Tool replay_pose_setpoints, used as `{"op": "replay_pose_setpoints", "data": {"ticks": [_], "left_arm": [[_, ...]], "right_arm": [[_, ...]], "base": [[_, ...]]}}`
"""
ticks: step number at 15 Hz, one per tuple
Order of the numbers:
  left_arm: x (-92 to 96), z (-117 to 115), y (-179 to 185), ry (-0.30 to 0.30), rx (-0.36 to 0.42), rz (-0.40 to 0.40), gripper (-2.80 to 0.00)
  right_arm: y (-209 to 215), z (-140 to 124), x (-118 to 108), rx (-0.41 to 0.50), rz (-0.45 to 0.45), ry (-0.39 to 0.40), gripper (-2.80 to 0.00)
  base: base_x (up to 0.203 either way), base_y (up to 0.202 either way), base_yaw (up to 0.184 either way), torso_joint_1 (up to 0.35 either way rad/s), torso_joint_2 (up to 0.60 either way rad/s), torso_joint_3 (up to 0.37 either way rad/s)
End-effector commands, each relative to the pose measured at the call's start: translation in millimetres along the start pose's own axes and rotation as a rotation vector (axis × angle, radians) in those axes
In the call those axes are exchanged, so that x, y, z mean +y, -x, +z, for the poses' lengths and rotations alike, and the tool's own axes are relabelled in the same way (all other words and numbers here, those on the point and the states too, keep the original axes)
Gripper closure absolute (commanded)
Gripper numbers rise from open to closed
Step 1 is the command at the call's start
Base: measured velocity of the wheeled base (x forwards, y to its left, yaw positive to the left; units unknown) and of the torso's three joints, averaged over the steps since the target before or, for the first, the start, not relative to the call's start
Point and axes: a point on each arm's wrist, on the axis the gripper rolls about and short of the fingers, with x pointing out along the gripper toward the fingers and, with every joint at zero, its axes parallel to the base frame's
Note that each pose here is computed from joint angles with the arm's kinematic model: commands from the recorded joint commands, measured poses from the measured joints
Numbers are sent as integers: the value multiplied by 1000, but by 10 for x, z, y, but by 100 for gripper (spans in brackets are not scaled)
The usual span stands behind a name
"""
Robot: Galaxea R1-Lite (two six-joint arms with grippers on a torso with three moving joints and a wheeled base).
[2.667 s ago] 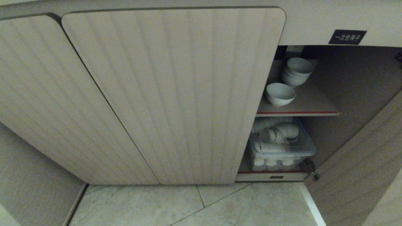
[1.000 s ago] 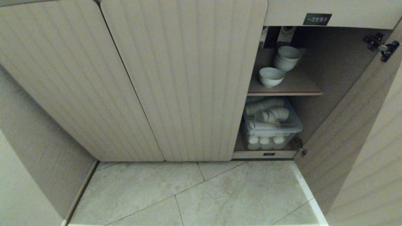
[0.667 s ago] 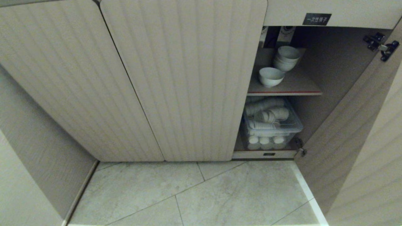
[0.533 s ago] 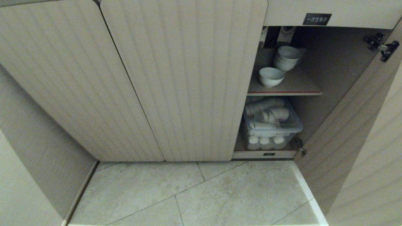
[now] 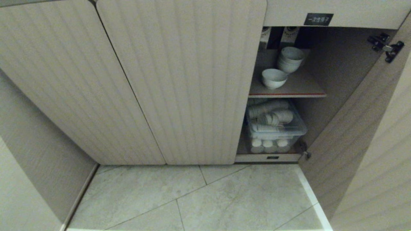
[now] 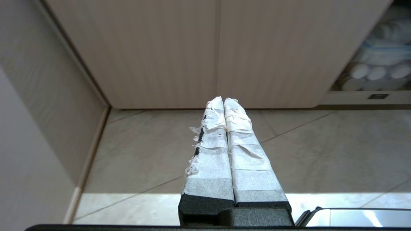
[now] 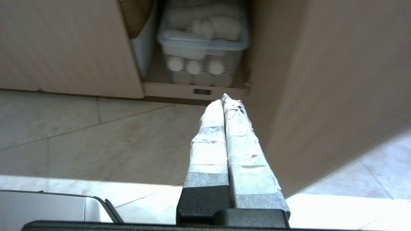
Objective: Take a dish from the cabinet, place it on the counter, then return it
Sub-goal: Close the cabinet door
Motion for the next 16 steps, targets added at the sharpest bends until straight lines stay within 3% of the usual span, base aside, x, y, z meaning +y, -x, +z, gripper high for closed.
{"op": "replay_pose_setpoints", "data": {"ticks": [1, 7, 16], "left_arm": [[0, 2, 1, 0, -2, 0, 0], [0, 2, 1, 0, -2, 0, 0], [0, 1, 1, -1, 0, 0, 0]], "right_arm": [[0, 0, 0, 0, 0, 0, 0], [0, 0, 0, 0, -1, 0, 0], [0, 0, 0, 0, 0, 0, 0]], "base": [[0, -196, 0, 2, -4, 3], [0, -185, 2, 3, 4, 1], [0, -7, 0, 0, 0, 0]]}}
